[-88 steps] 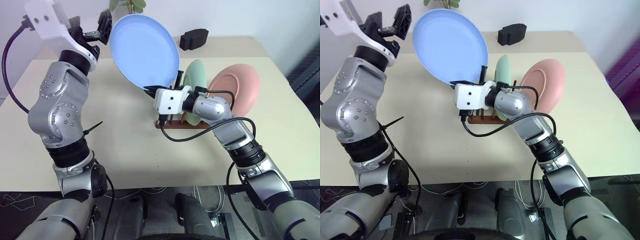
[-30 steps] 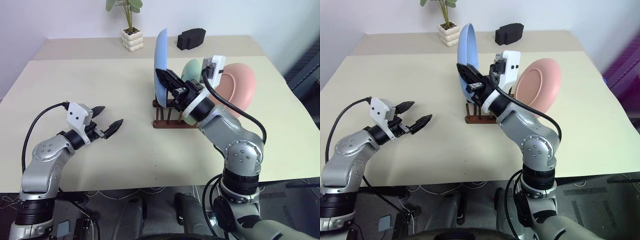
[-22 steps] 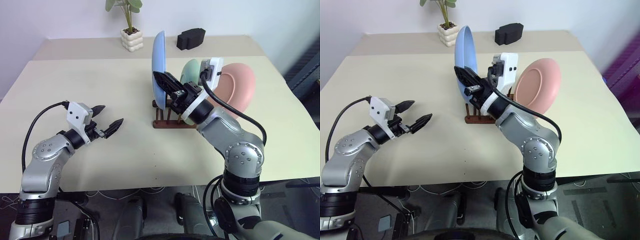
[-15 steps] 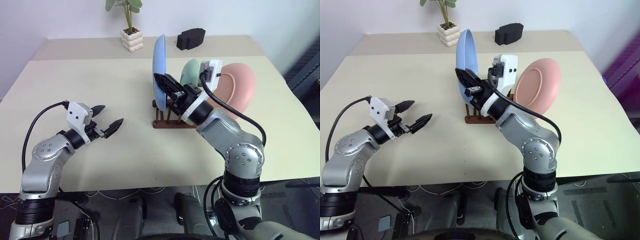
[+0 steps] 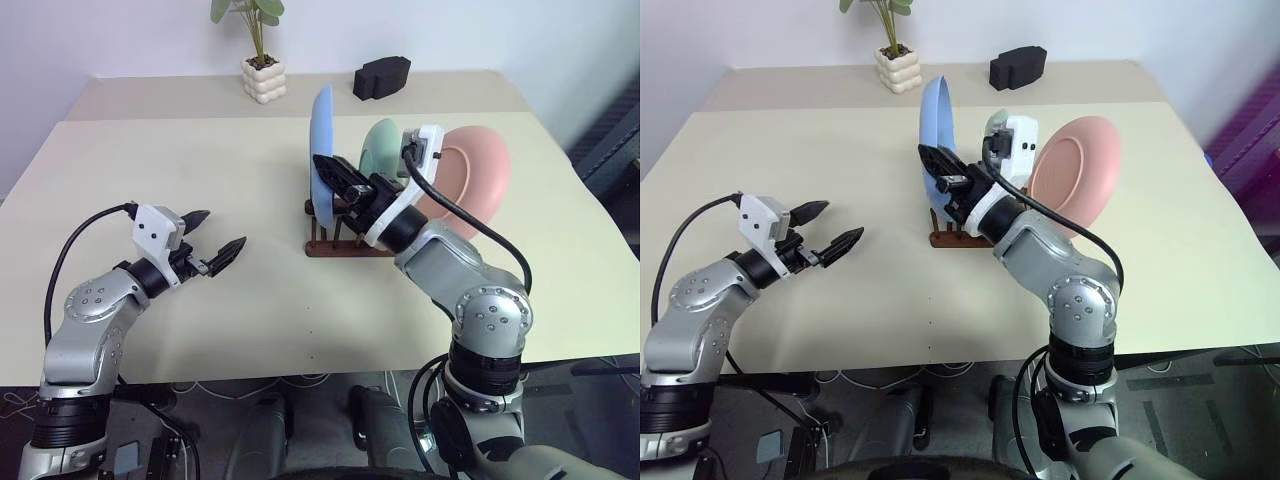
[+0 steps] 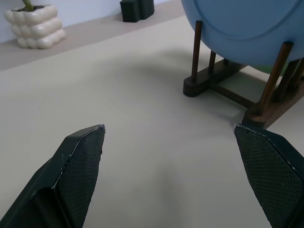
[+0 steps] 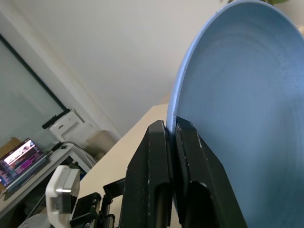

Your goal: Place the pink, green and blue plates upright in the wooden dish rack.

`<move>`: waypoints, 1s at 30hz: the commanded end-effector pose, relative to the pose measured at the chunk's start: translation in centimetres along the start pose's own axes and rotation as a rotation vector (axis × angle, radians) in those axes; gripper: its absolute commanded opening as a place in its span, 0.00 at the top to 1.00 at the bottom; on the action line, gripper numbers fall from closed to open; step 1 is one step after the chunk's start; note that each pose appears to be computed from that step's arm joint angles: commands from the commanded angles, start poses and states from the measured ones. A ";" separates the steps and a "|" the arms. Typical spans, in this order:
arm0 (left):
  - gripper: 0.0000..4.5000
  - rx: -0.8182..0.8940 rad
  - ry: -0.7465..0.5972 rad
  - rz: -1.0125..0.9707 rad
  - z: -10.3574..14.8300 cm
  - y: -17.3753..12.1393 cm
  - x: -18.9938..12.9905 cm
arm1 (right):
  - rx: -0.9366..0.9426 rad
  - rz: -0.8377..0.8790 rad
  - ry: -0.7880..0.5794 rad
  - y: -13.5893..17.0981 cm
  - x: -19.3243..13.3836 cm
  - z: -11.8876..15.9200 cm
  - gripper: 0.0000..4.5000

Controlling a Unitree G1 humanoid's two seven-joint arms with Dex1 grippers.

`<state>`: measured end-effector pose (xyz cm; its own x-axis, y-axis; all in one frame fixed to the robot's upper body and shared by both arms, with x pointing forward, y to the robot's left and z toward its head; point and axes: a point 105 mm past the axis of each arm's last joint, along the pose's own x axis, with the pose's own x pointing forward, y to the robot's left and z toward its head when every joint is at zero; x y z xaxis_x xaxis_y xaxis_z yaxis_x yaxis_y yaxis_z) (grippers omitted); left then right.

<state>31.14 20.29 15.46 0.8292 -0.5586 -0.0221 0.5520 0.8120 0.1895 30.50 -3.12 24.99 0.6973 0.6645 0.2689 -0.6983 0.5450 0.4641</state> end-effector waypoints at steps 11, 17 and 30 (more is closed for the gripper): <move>0.00 0.037 -0.038 -0.004 0.8 -0.1 0.2 | 0.027 -0.006 -0.011 -0.2 -0.1 0.3 0.47; 0.00 0.039 -0.037 -0.003 0.7 -0.1 0.1 | 0.013 -0.003 -0.012 -0.1 -0.1 0.4 0.01; 0.00 0.036 -0.041 -0.013 0.7 -0.1 0.2 | -0.263 0.180 -0.063 3.2 -0.5 3.8 0.01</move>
<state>31.19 20.31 15.36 0.8263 -0.5630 -0.0126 0.5537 0.8081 0.2013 30.41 -3.86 26.85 0.6475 0.7086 0.2805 -0.7618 0.5912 0.2650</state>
